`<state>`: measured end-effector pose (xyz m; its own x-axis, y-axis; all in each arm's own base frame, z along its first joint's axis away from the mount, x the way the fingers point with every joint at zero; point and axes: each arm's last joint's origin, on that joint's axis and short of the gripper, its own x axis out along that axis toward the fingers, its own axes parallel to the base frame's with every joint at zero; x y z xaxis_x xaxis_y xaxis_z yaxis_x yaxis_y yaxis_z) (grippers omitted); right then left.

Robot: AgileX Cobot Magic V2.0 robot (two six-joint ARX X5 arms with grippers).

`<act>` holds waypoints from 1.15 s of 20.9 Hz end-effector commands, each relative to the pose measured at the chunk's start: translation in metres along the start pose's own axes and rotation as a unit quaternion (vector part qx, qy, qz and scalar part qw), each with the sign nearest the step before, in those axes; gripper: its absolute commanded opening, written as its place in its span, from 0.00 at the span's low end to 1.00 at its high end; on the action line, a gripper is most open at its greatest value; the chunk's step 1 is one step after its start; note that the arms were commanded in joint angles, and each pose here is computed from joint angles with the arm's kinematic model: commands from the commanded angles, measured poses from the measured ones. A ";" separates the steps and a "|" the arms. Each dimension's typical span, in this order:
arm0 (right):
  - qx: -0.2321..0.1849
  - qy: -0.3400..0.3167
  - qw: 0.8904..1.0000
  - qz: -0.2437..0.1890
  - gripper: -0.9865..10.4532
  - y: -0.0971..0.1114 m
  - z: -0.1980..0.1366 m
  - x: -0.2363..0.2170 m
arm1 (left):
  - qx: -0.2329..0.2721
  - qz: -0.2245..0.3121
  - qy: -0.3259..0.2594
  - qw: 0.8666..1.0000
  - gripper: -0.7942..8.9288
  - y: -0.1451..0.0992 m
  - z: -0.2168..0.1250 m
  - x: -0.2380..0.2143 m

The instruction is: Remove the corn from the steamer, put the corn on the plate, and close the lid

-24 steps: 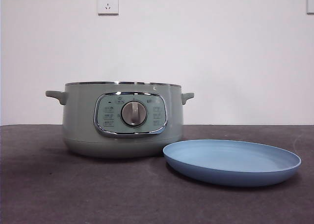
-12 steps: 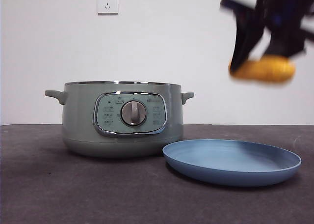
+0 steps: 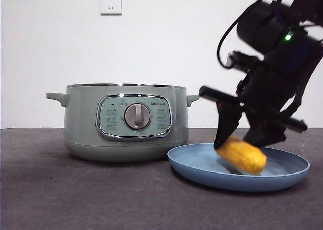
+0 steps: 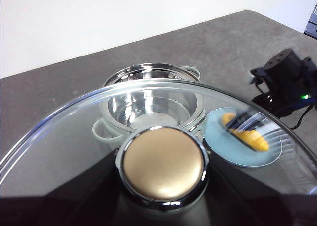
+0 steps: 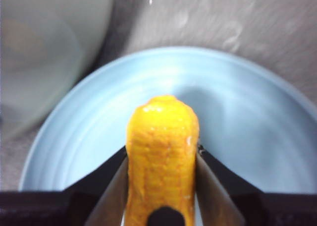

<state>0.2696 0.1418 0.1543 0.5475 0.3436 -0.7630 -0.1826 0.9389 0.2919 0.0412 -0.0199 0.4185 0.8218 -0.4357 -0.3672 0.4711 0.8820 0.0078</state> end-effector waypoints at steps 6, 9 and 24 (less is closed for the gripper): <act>0.003 0.008 0.999 -0.031 0.09 -0.001 -0.008 0.009 | 0.009 0.001 -0.045 0.999 0.07 0.000 0.008 -0.006; 0.006 0.016 0.999 -0.033 0.22 -0.002 -0.009 0.008 | 0.010 0.001 -0.051 0.999 0.07 0.000 0.013 0.000; -0.040 -0.093 0.994 0.037 0.58 0.012 0.003 -0.135 | 0.020 -0.041 -0.046 0.998 0.07 0.011 0.060 0.128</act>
<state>0.2004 0.1087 0.2587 0.6603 0.4004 -0.6353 -0.2660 0.9158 0.3008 0.1723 -0.0771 0.4179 0.7920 -0.5065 -0.3408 0.5370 0.8435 -0.0056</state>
